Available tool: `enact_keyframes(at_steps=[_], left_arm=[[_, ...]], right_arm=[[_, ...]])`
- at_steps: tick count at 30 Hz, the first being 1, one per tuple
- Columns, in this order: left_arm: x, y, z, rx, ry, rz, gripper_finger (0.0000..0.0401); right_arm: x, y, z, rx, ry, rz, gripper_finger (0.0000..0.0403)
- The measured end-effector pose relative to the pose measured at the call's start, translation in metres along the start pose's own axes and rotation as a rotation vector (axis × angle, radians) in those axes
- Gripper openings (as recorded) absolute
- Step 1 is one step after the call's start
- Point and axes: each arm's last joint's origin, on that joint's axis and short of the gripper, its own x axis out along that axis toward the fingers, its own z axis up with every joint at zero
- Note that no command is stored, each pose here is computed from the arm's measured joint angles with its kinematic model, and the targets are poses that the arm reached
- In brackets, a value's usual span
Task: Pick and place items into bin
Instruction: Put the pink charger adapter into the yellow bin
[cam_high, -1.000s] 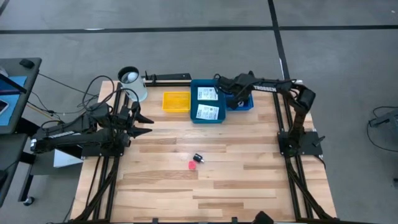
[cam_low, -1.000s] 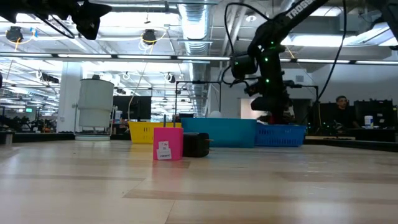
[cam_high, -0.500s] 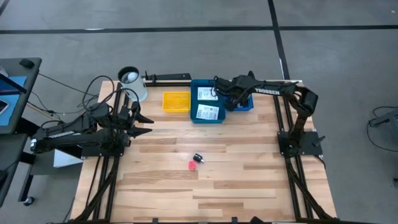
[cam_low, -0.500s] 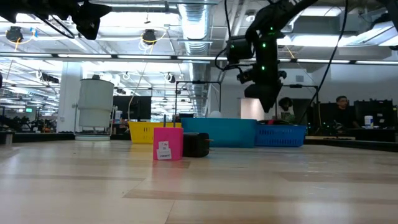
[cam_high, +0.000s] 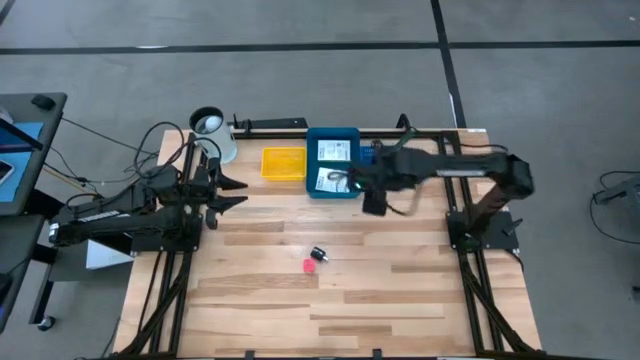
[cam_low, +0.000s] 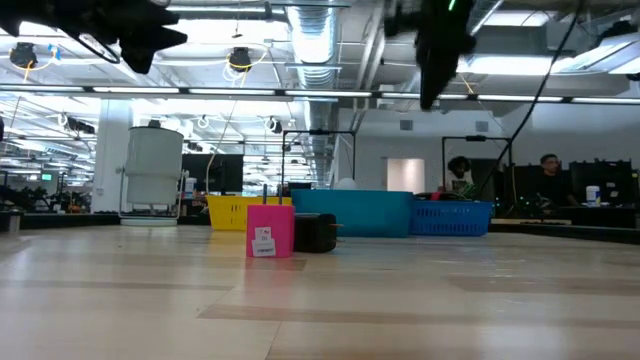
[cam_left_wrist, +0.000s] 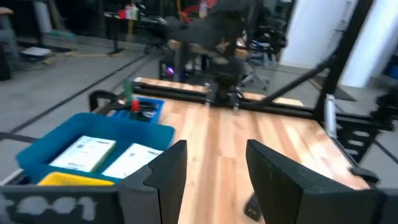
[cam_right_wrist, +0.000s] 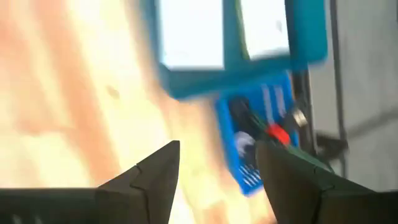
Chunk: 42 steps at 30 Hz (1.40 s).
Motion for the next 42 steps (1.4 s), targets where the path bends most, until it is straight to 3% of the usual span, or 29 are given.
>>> enact_keyframes(at_steps=[7,11,13,18,26,32,36,42], left_arm=[[0.003,0.001,0.008,0.016,-0.079,0.036,0.0155],[0.016,0.001,0.010,-0.038,-0.082,-0.010,0.0155],[0.028,0.002,0.004,-0.068,-0.019,-0.064,0.0155],[0.060,-0.005,-0.019,-0.088,0.173,-0.106,0.0155],[0.077,-0.053,-0.039,0.005,0.240,-0.116,0.0155],[0.064,-0.080,-0.076,0.027,0.171,0.061,0.0155],[0.051,-0.086,-0.097,-0.029,0.068,0.062,0.0155],[0.049,-0.089,-0.123,-0.028,0.072,0.101,0.0155]], right_arm=[[-0.072,0.040,-0.026,0.001,-0.432,0.074,0.0199],[-0.076,0.057,-0.051,-0.008,-0.564,0.070,0.0199],[-0.071,0.063,-0.064,0.018,-0.603,0.044,0.0201],[-0.047,0.075,-0.094,0.102,-0.625,-0.002,0.0200],[-0.028,0.092,-0.120,0.164,-0.629,0.014,0.0204],[-0.030,0.100,-0.126,0.148,-0.665,-0.004,0.0210],[-0.033,0.104,-0.127,0.136,-0.680,0.010,0.0209],[-0.035,0.108,-0.129,0.137,-0.694,0.031,0.0209]])
